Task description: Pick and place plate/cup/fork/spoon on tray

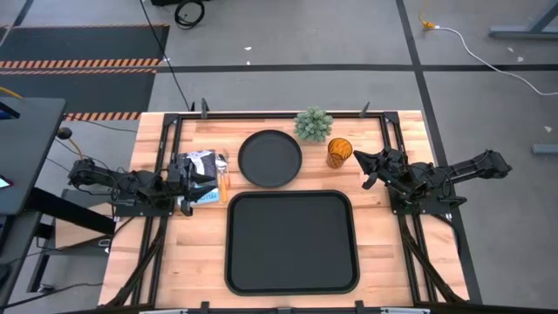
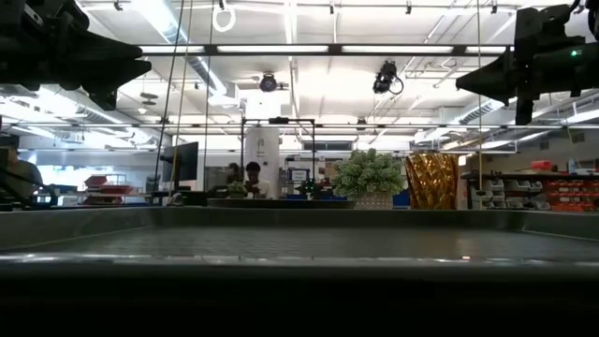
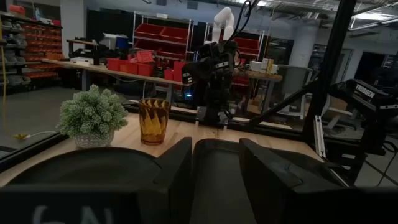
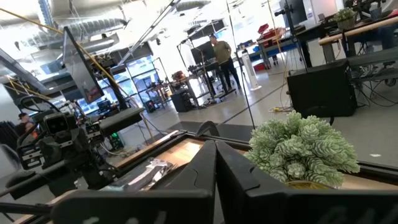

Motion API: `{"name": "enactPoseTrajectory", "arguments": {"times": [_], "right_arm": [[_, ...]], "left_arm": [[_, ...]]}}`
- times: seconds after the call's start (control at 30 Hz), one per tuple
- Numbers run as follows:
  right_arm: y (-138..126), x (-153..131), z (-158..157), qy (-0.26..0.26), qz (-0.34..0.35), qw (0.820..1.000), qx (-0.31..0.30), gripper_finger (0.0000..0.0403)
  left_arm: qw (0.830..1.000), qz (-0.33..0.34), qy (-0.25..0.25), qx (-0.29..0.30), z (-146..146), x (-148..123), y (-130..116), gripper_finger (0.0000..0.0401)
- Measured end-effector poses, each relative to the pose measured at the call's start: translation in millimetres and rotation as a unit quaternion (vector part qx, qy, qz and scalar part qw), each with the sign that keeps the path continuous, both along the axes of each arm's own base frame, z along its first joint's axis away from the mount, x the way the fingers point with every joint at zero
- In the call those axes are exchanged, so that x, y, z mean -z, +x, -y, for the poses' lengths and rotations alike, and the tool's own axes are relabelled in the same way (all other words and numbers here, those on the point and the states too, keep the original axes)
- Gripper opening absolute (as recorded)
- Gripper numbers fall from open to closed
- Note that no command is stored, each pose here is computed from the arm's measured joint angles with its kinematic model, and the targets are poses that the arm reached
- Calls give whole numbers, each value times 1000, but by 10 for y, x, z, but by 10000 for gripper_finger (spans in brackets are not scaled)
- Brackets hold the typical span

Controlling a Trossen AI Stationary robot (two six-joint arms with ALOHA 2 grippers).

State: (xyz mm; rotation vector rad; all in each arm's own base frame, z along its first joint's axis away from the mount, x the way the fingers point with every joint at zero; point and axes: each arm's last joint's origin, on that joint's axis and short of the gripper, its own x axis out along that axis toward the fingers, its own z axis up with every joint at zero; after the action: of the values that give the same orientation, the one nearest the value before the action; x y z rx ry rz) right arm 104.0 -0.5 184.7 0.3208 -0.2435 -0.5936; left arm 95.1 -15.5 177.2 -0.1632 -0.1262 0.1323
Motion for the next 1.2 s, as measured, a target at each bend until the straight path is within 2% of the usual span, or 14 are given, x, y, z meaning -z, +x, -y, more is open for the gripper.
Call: {"name": "enactPoseTrajectory", "arguments": {"times": [0.47,0.7,0.87,1.03,1.2], "right_arm": [[0,0,0,0,0,1000,0,14],[-13,-59,8,4,32,999,3,14],[-29,-116,29,-24,41,999,16,14],[-28,-159,40,-84,32,996,-2,14],[-24,-161,58,-82,36,996,-2,14]], "left_arm": [[1000,0,0,0,0,-1,0,142],[998,68,8,-7,-10,-140,-27,142],[994,102,35,-17,-17,-215,-51,142],[992,114,58,-24,-20,-245,-62,142],[991,124,51,-25,-22,-264,-70,142]]}}
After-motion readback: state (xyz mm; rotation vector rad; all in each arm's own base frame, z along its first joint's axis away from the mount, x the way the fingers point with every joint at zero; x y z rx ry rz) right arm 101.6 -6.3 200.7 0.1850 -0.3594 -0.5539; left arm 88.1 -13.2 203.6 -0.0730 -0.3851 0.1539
